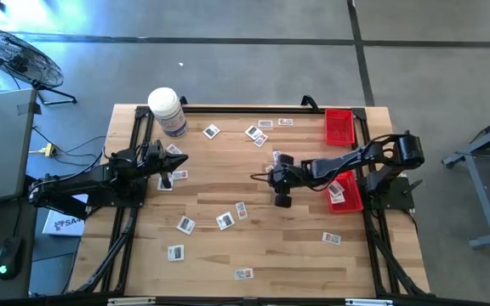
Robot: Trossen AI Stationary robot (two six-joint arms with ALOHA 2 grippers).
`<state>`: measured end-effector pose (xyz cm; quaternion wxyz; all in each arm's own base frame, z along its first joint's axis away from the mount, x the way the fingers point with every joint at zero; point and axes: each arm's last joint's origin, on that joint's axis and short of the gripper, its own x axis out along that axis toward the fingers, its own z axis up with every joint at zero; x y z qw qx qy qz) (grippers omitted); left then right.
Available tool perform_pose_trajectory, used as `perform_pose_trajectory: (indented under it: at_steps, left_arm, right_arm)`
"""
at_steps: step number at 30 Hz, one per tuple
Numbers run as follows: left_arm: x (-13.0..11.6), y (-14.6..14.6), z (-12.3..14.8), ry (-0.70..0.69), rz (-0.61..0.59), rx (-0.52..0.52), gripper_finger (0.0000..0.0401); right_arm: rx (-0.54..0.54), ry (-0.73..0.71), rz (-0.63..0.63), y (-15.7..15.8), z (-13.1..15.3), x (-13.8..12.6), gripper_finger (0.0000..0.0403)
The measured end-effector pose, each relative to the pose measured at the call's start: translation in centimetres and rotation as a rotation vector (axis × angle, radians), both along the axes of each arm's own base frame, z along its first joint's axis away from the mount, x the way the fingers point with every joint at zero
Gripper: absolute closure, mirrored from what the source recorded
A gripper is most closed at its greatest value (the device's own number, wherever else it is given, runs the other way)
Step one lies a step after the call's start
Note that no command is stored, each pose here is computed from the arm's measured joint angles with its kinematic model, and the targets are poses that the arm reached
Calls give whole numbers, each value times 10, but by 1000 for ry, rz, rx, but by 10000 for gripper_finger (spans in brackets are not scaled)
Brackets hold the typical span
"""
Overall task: Pick & Place First Aid Supplies
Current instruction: Put the ointment pack into the top basket
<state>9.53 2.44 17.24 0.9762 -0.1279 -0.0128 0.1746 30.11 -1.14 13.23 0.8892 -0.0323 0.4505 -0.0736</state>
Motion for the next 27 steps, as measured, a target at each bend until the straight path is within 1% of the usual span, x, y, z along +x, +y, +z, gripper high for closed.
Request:
perform_pose_trajectory:
  at_steps: [2, 6, 15, 17, 22, 27]
  left_arm:
    - [0, 0, 0, 0, 0, 0, 400]
    - [0, 0, 0, 0, 0, 0, 400]
    - [0, 0, 0, 1, 0, 0, 400]
    - [0, 0, 0, 0, 0, 0, 400]
    - [0, 0, 0, 0, 0, 0, 400]
    - [0, 0, 0, 0, 0, 0, 400]
  right_arm:
    - [-13, 16, 8, -2, -4, 0, 304]
    - [-5, 45, -29, -11, -12, 0, 304]
    - [20, 43, -81, -16, -15, 1, 304]
    - [29, 30, -93, -14, -11, 1, 304]
    - [-12, -29, -16, -6, 9, 1, 304]
    - [-15, 14, -47, -10, 7, -3, 304]
